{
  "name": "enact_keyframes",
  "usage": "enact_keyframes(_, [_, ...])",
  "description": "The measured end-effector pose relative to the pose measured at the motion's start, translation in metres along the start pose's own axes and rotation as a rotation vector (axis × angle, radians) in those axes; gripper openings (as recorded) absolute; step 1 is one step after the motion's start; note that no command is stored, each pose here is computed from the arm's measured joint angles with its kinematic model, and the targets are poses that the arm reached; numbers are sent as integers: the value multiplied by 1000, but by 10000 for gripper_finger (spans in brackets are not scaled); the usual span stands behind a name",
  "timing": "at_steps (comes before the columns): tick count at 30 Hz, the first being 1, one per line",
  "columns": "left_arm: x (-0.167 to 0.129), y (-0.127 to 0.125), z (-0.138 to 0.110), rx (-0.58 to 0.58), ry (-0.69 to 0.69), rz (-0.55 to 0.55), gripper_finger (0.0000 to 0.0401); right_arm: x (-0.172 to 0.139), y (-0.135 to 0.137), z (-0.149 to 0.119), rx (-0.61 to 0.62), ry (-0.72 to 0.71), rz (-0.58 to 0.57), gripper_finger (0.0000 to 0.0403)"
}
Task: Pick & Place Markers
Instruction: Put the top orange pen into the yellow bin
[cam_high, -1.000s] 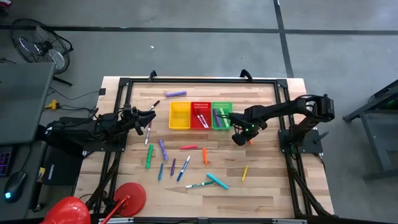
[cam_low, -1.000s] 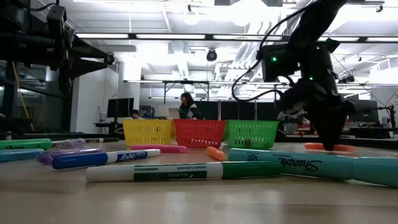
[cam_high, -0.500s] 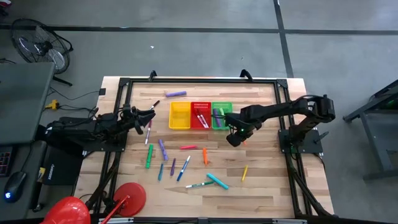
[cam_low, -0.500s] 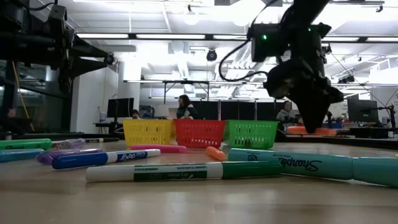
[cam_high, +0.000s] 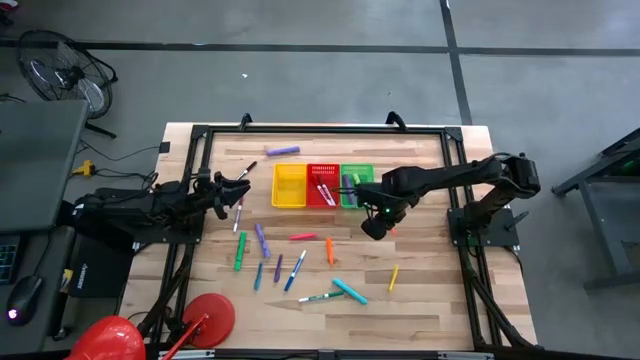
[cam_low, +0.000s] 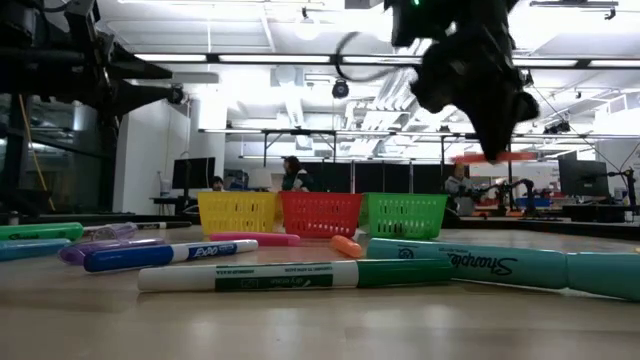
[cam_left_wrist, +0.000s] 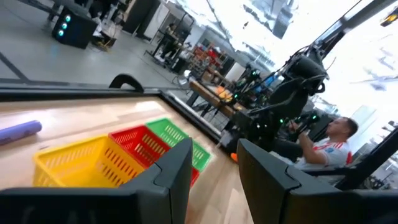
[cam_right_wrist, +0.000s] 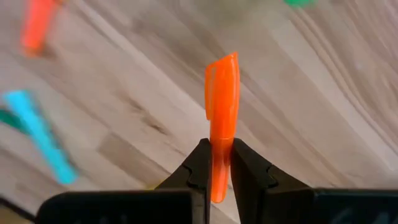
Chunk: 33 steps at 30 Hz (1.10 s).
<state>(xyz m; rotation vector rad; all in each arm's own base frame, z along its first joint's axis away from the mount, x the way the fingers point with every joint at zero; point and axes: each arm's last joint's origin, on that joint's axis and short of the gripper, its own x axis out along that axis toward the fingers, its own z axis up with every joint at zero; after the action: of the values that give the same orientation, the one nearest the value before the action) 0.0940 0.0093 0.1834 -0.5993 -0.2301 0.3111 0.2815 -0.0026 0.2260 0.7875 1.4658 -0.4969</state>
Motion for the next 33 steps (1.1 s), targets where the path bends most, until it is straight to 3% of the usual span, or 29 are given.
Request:
enact_keyframes(8, [5,-7,5,-19,-34,-51,127,-36,26,20,-112,-255,129,29])
enact_keyframes(16, [27,-33,30,104,19,-22,132,-72,44,45,-212,-538,306,28])
enact_keyframes(27, [72,-77,62,171,66,-62,250,-100,48,68,-272,-792,454,28])
enact_keyframes(33, [101,-88,65,245,114,-52,264,-112,49,77,-297,-914,513,34])
